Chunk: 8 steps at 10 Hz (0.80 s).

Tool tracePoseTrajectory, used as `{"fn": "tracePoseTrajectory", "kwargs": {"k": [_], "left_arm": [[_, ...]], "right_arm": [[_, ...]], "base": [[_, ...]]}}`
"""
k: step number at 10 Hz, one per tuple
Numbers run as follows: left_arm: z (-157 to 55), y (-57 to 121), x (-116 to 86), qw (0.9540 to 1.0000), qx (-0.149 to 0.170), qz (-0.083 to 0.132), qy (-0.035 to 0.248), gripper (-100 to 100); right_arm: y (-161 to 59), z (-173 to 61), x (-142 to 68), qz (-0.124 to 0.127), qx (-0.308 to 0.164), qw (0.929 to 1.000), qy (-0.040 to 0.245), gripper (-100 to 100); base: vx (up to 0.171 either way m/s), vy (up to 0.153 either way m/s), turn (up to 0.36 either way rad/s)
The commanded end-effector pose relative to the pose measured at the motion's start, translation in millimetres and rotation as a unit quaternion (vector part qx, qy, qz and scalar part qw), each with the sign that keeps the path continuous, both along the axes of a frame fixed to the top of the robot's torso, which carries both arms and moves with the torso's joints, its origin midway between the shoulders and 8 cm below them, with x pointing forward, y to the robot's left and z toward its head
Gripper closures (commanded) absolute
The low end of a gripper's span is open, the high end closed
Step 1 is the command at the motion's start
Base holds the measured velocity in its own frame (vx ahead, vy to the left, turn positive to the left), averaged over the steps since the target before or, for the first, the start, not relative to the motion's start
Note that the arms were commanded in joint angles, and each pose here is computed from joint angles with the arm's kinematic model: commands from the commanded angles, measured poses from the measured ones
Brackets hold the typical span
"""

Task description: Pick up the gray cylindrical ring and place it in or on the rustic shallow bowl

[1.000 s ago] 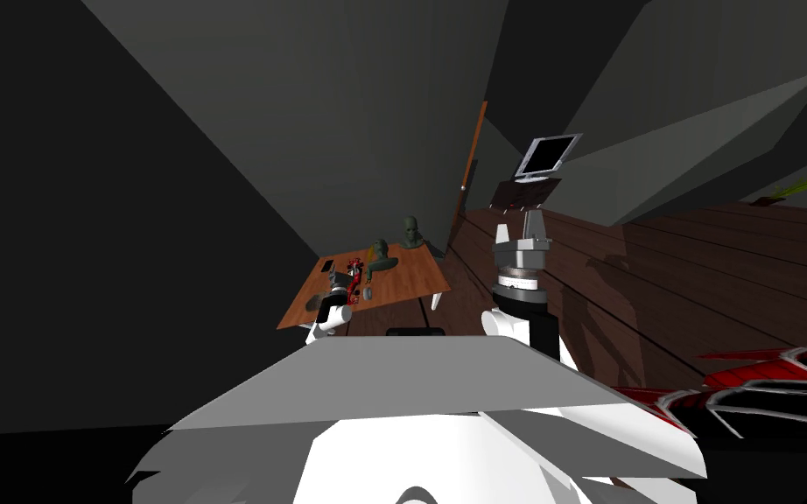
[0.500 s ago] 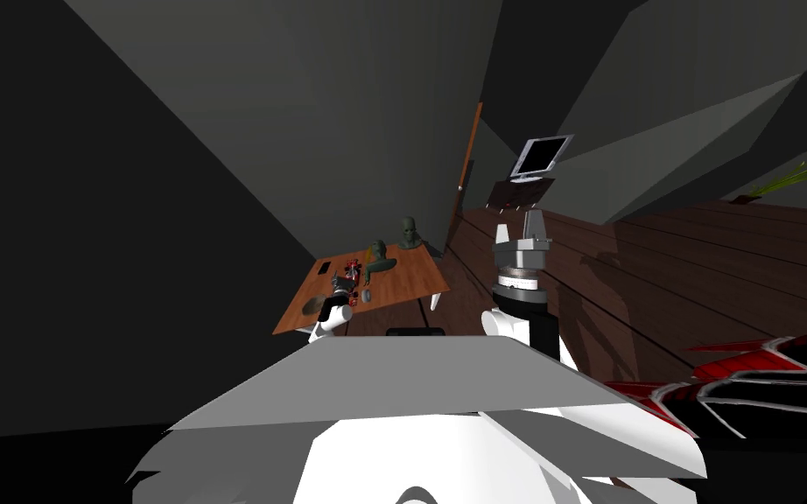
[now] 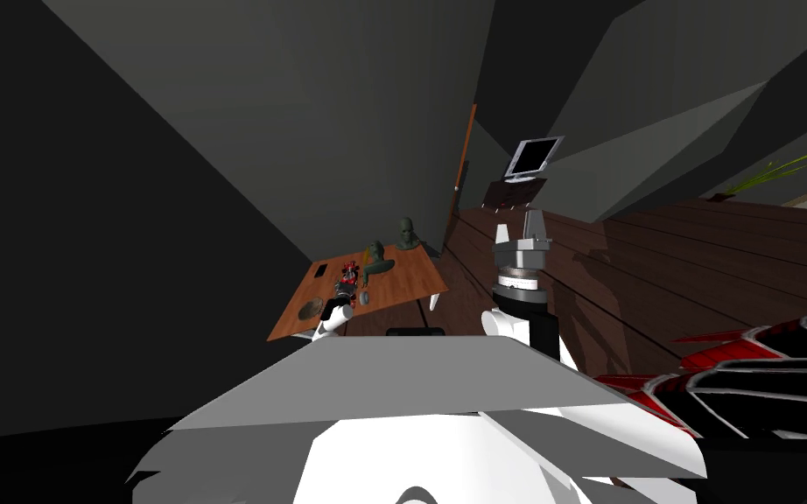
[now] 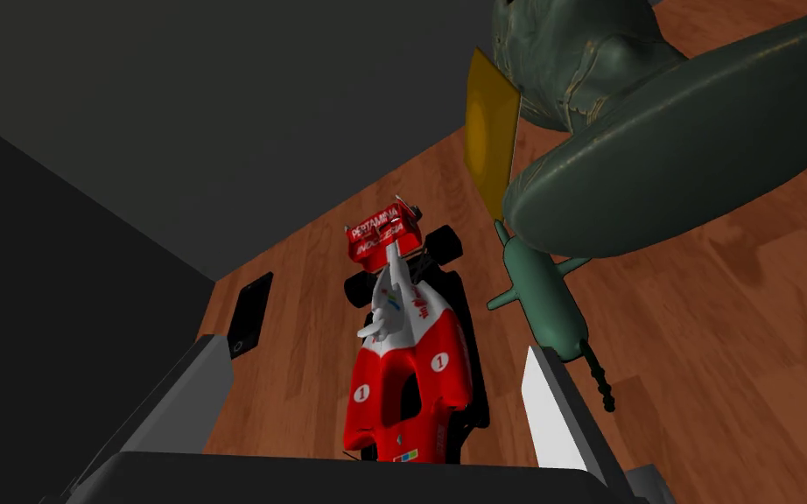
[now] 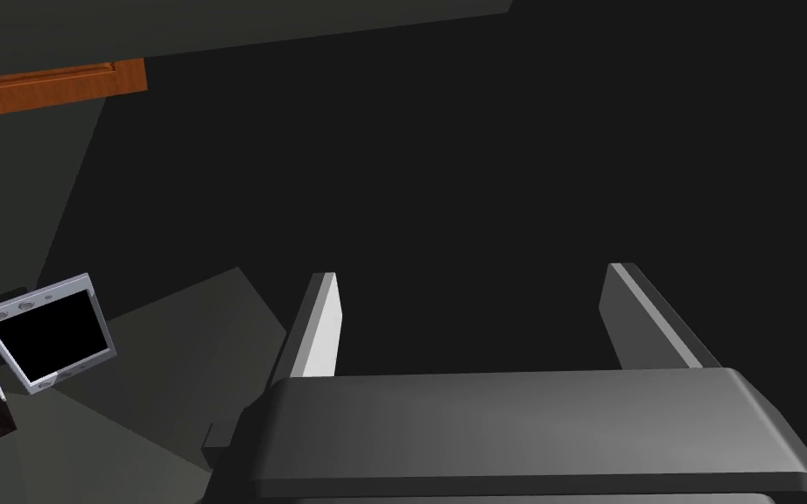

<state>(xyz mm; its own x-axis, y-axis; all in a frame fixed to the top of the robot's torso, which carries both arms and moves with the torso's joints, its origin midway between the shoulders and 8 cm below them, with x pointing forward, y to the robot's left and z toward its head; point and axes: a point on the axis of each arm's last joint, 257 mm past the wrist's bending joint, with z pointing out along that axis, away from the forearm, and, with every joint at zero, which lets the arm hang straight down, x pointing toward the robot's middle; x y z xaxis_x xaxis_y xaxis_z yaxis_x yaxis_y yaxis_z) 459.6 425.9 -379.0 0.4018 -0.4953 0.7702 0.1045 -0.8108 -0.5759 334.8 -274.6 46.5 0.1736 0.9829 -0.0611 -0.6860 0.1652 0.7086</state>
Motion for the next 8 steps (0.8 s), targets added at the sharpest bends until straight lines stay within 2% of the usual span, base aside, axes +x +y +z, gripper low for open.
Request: {"fn": "tracePoseTrajectory", "kwargs": {"k": [1, 2, 3, 4, 5, 6, 8], "left_arm": [[-21, 2.7, -8, 0.9996, -0.021, 0.008, 0.020, -100], [-23, 2.7, -9, 0.9995, -0.021, 0.008, 0.021, -100], [-36, 4.6, -10, 0.9982, -0.047, 0.017, 0.032, -100], [-43, 4.9, -14, 0.9978, -0.049, 0.019, 0.040, -100], [-60, 6.1, -18, 0.9952, -0.075, 0.030, 0.056, -100], [-63, 6.1, -20, 0.9949, -0.076, 0.030, 0.059, -100], [-88, 6.2, -26, 0.9876, -0.125, 0.050, 0.081, -100]], "right_arm": [[0, 0, 0, 0.000, 0.000, 1.0000, 0.000, 0], [0, 0, 0, 0.000, 0.000, 1.0000, 0.000, 0], [0, 0, 0, 0.000, 0.000, 1.0000, 0.000, 0], [0, 0, 0, 0.000, 0.000, 1.0000, 0.000, 0], [0, 0, 0, 0.000, 0.000, 1.0000, 0.000, 0], [0, 0, 0, 0.000, 0.000, 1.0000, 0.000, 0], [0, 0, 0, 0.000, 0.000, 1.0000, 0.000, 0]], "base": [[0.020, 0.009, -0.022], [0.007, 0.003, 0.011], [0.009, 0.001, -0.052], [0.011, 0.004, -0.037], [0.015, 0.007, -0.055], [0.015, 0.006, -0.024], [0.018, 0.003, -0.065]]}}
